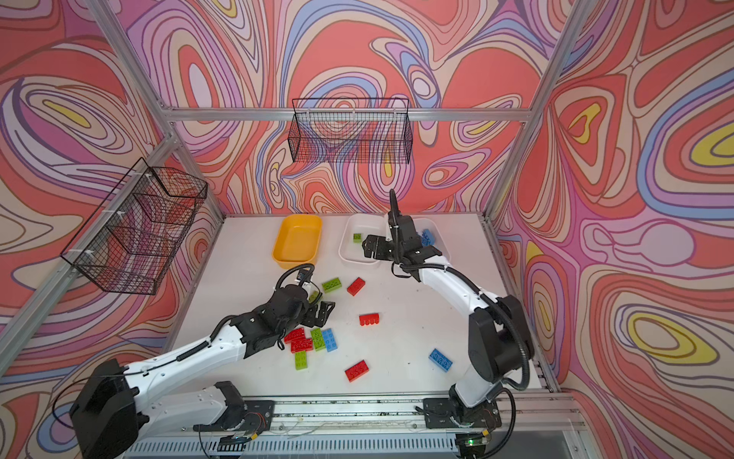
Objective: Sort the legos into containers by color
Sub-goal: 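Carry the lime-green brick into the middle white tub and release, then grasp a lime-green 2x4 brick with the left gripper while the right arm withdraws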
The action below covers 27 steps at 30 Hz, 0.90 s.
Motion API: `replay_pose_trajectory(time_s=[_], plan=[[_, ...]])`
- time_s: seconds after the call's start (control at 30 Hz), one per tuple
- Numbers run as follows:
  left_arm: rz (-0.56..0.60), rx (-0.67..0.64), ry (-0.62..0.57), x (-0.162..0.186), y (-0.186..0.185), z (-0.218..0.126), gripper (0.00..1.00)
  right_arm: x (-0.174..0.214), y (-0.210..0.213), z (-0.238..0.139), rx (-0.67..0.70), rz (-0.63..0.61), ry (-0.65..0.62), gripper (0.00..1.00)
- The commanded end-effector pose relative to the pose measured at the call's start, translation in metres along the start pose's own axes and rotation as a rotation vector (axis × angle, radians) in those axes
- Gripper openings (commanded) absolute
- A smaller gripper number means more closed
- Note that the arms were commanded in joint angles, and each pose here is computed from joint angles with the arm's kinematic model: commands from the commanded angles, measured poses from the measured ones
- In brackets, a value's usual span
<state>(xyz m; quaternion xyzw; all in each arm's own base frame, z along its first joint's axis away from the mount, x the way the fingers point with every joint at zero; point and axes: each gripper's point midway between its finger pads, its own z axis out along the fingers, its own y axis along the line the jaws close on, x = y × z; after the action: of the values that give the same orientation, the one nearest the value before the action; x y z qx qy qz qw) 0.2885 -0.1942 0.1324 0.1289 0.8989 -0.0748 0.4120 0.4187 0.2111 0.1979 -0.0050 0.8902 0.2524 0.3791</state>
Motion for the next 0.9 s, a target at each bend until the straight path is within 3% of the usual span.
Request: replay_pose_trajectory(time_s=[0.0, 0.2, 0.5, 0.63, 0.87], plan=[[0.048, -0.054, 0.093, -0.001, 0.018, 0.018, 1.0, 0.042, -0.004, -0.017, -0.043, 0.061, 0.066, 0.98], [0.038, 0.016, 0.196, -0.002, 0.028, 0.055, 1.0, 0.077, -0.019, -0.052, -0.02, 0.076, 0.082, 0.98], [0.234, 0.077, 0.29, -0.001, 0.017, 0.088, 0.99, 0.09, -0.02, -0.071, -0.038, 0.077, 0.079, 0.98], [0.287, 0.005, 0.334, -0.005, 0.028, 0.098, 0.98, 0.094, -0.025, -0.073, -0.015, 0.071, 0.087, 0.98], [0.344, -0.005, 0.415, 0.0, 0.029, 0.115, 0.85, 0.104, -0.033, -0.075, 0.002, 0.07, 0.09, 0.98]])
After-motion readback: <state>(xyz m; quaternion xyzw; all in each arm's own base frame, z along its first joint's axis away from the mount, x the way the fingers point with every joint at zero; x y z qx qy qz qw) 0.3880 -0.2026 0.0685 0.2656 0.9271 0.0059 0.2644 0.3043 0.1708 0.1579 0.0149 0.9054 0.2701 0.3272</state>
